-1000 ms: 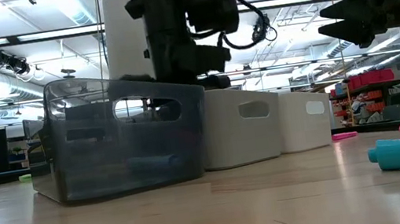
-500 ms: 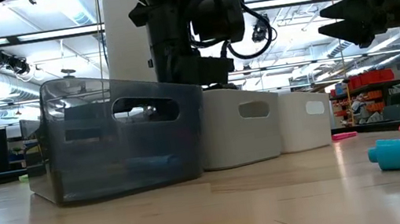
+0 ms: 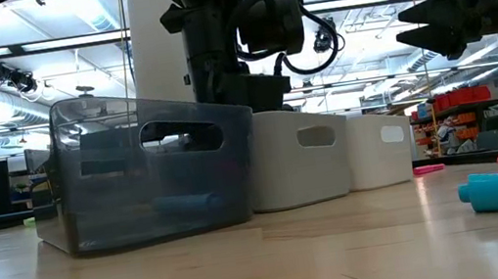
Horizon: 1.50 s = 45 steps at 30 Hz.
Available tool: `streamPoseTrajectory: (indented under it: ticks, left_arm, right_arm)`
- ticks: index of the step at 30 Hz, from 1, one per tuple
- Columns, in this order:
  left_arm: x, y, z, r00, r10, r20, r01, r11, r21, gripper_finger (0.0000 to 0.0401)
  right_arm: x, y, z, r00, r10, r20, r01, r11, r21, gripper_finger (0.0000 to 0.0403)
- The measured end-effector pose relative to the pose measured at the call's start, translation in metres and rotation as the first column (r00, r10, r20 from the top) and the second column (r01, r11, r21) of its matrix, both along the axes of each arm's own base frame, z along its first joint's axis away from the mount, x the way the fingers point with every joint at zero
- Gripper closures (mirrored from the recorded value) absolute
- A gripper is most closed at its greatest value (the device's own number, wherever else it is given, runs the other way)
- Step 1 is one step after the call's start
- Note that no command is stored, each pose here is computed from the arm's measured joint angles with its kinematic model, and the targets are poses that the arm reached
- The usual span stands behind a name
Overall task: Pick & Place Markers
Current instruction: Put the bottom yellow marker into the gray bin, then put the yellow marker into the gray bin
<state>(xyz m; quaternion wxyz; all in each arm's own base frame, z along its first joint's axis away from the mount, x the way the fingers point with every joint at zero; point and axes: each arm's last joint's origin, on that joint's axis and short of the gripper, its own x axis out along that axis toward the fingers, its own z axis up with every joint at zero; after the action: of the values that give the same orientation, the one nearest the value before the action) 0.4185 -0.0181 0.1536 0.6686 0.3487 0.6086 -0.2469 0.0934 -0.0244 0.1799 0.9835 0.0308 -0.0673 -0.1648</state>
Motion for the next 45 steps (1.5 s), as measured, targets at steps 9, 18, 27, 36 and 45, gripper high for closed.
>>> streamPoseTrajectory:
  ticks: [9,18,27,36,45]
  left_arm:
    - [0.0,0.001,0.0,1.0,0.011,0.004,-0.012,0.999,0.035,0.0288]
    - [0.004,0.004,0.015,1.0,0.021,0.009,-0.022,0.994,0.11,0.0189]
    - [0.015,0.005,0.055,0.994,0.087,0.065,-0.088,0.996,0.019,0.0168]
    - [0.015,0.007,0.089,0.975,0.215,0.064,-0.215,0.977,-0.008,0.0167]
    - [0.013,0.015,0.11,0.899,0.436,0.042,-0.428,0.895,-0.124,0.0167]
  right_arm:
    - [0.0,0.0,0.0,1.0,0.0,0.0,0.0,1.0,0.0,0.0101]
    - [0.0,0.0,0.0,1.0,0.0,0.0,0.0,1.0,0.0,0.0101]
    - [0.0,0.0,0.0,1.0,0.0,0.0,0.0,1.0,0.0,0.0101]
    - [0.0,0.0,0.0,1.0,0.0,0.0,0.0,1.0,0.0,0.0101]
    - [0.0,0.0,0.0,1.0,0.0,0.0,0.0,1.0,0.0,0.0101]
